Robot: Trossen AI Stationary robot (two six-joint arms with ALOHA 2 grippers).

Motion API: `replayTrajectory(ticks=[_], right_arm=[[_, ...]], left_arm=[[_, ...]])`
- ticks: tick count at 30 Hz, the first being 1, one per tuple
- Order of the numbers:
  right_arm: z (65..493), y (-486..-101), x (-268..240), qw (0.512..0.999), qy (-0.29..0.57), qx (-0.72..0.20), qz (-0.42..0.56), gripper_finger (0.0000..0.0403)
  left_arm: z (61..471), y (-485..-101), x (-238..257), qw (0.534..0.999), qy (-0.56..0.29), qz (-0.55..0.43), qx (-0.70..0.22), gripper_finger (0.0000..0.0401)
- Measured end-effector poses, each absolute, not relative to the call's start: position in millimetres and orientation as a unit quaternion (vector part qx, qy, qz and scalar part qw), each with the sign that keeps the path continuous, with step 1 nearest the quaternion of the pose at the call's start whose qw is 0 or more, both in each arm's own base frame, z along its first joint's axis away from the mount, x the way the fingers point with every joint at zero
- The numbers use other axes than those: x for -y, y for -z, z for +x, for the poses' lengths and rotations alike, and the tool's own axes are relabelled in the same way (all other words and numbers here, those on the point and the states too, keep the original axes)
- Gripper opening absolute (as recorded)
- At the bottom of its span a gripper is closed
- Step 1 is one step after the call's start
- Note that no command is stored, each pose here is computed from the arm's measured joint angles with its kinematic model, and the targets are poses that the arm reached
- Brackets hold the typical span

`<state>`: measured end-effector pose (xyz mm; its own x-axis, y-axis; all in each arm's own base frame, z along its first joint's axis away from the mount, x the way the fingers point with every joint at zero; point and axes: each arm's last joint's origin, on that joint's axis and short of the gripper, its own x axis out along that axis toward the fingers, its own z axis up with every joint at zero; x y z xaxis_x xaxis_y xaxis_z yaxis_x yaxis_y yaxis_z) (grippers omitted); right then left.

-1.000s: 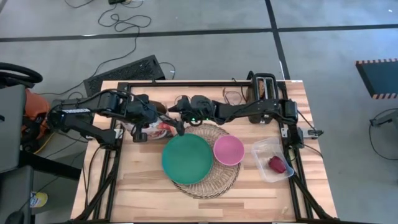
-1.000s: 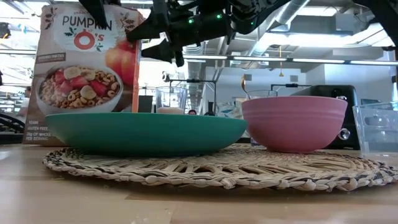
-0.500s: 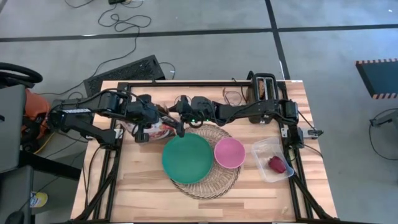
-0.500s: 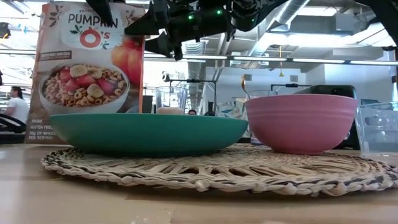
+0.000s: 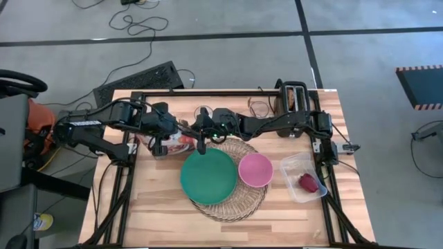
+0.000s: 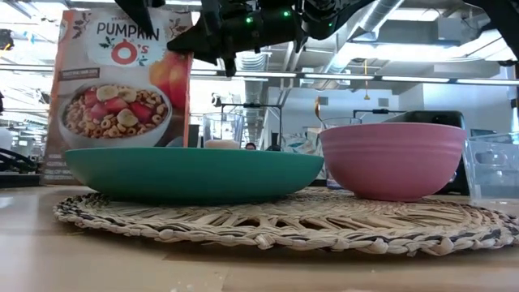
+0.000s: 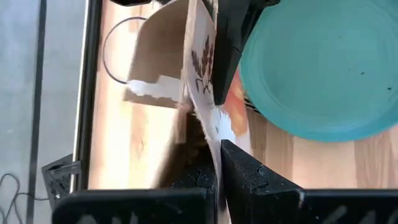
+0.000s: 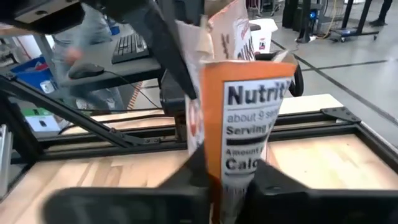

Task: Arrange a breakfast setting
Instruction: Pour the cereals from the box into the pink bowl

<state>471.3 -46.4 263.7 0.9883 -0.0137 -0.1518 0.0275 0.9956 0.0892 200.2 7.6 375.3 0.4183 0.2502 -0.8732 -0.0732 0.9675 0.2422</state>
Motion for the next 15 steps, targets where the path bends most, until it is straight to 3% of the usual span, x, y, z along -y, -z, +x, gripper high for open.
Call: replayTrajectory(ticks=[2,15], right_arm=[[471.3,-263.5,46.5,0.996,0.01,-0.077,0.037,0.0023],[473.4,-286.5,53.3,0.998,0.011,-0.051,0.045,0.0023]], left_arm=[[199.6,-375.2,-7.6,0.836,-0.096,0.085,-0.533,0.0],[172.3,-419.1,-8.6,0.837,-0.116,0.088,-0.527,0.0]])
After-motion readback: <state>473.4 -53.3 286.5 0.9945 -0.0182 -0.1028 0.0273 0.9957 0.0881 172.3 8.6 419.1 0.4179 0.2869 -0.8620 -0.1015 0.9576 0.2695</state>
